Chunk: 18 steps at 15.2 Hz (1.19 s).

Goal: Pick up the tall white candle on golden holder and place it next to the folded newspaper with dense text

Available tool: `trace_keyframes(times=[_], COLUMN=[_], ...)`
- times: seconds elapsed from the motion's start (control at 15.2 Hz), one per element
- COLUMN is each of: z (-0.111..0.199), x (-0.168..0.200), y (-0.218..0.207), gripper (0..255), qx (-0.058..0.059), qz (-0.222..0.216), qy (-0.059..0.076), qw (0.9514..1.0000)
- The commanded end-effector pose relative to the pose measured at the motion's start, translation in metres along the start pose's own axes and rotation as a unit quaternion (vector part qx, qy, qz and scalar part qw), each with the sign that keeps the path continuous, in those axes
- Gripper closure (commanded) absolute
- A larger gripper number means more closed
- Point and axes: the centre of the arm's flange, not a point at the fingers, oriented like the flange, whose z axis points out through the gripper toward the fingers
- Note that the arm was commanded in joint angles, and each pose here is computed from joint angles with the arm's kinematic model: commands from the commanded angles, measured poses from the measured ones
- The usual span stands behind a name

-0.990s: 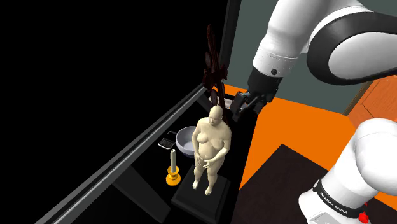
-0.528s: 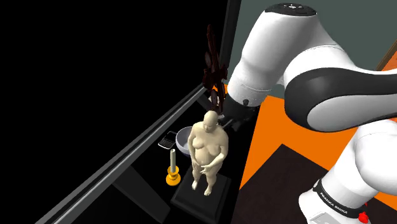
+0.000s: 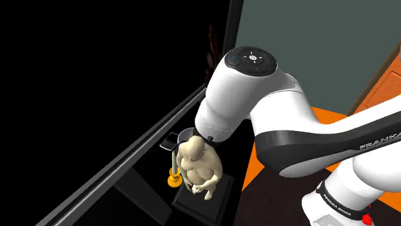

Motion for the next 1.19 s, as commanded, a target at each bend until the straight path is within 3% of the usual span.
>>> trace_keyframes(times=[0.0, 0.2, 0.73, 1.12], z=[0.011, 0.028, 0.068, 0.068], x=[-0.007, -0.014, -0.011, -0.011], y=[-0.026, -0.060, -0.060, -0.060], gripper=[0, 0, 0, 0], qx=[0.003, 0.004, 0.004, 0.004], qz=[0.001, 0.002, 0.002, 0.002], qy=[0.013, 0.032, 0.032, 0.032], qw=[0.9999, 0.9995, 0.9995, 0.9995])
